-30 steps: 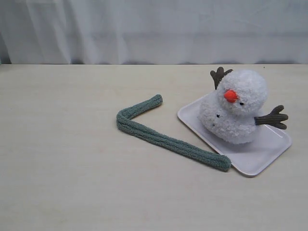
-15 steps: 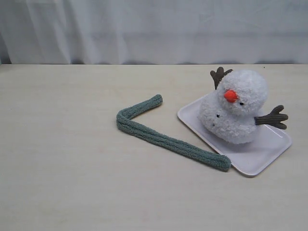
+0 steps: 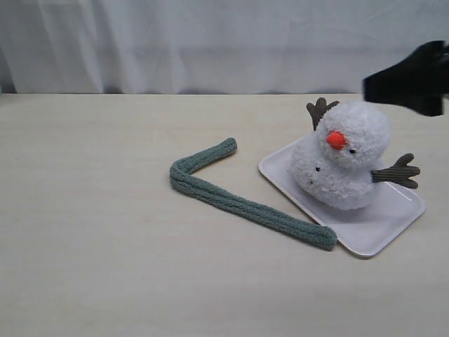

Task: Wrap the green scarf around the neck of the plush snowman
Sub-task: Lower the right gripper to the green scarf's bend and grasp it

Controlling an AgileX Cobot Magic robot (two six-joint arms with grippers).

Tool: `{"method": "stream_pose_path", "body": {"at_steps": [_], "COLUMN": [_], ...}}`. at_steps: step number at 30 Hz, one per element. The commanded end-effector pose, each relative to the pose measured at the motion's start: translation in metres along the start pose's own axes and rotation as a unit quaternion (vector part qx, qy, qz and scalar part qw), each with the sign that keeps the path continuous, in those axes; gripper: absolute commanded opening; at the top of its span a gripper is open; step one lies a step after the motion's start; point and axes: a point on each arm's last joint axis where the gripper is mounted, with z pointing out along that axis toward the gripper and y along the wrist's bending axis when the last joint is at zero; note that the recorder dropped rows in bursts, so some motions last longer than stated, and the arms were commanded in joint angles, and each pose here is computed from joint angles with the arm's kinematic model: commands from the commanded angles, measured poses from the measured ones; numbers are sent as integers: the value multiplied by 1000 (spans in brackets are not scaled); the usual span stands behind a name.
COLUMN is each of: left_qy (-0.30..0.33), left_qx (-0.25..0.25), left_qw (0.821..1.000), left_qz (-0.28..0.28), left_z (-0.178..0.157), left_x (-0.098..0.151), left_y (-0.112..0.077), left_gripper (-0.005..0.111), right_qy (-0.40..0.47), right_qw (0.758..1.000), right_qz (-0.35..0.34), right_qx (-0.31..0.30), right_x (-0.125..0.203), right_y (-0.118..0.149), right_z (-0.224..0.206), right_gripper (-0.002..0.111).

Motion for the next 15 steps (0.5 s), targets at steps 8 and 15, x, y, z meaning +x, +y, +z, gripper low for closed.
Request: {"method": "stream_pose_path", "body": {"at_steps": [8,15], "left_qy": [-3,-3], "left_qx": [0,0], "left_qw": [1000,1000], "left_qz": [0,0], "left_z": [0,0], "left_x": [0,0], "left_y": [0,0], "left_gripper": [0,0], "right_qy": [84,198], "right_qw": [984,962], "right_qz": [-156,-187], "right_qx": [-36,18], "right_x": [14,22], "right_y": [70,70], "right_z": [117,199], "right_gripper": [62,68]}}
